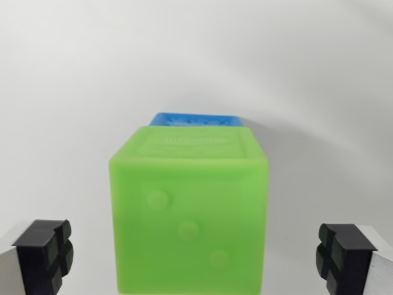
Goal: Stack cube
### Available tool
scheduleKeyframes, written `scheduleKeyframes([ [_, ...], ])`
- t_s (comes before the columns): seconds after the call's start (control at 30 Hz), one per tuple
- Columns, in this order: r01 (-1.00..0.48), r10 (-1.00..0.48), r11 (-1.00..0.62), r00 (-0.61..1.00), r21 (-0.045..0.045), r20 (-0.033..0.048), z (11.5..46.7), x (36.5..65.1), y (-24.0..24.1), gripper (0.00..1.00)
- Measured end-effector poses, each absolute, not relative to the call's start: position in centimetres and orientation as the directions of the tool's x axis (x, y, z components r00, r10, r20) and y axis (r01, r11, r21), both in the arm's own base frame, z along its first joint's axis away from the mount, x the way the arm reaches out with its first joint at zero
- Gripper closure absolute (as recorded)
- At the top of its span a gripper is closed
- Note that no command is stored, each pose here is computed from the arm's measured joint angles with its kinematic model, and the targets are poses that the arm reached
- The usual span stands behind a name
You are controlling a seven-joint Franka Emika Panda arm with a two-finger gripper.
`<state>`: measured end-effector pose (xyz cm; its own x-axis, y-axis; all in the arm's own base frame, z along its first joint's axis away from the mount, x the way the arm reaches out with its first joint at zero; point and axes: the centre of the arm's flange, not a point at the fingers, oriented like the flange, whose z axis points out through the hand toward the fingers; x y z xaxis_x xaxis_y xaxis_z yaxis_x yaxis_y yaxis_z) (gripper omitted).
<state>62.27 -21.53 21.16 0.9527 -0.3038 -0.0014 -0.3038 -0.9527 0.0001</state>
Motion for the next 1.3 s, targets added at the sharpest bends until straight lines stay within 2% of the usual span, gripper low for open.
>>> scheduleKeyframes([
  [0.43,-0.304,-0.304,-0.953,0.953,0.0020,-0.0005,25.8,62.2,-21.5,0.00],
  [1.3,-0.305,-0.305,-0.952,0.952,0.0050,0.0014,37.3,62.2,-21.5,0.00],
])
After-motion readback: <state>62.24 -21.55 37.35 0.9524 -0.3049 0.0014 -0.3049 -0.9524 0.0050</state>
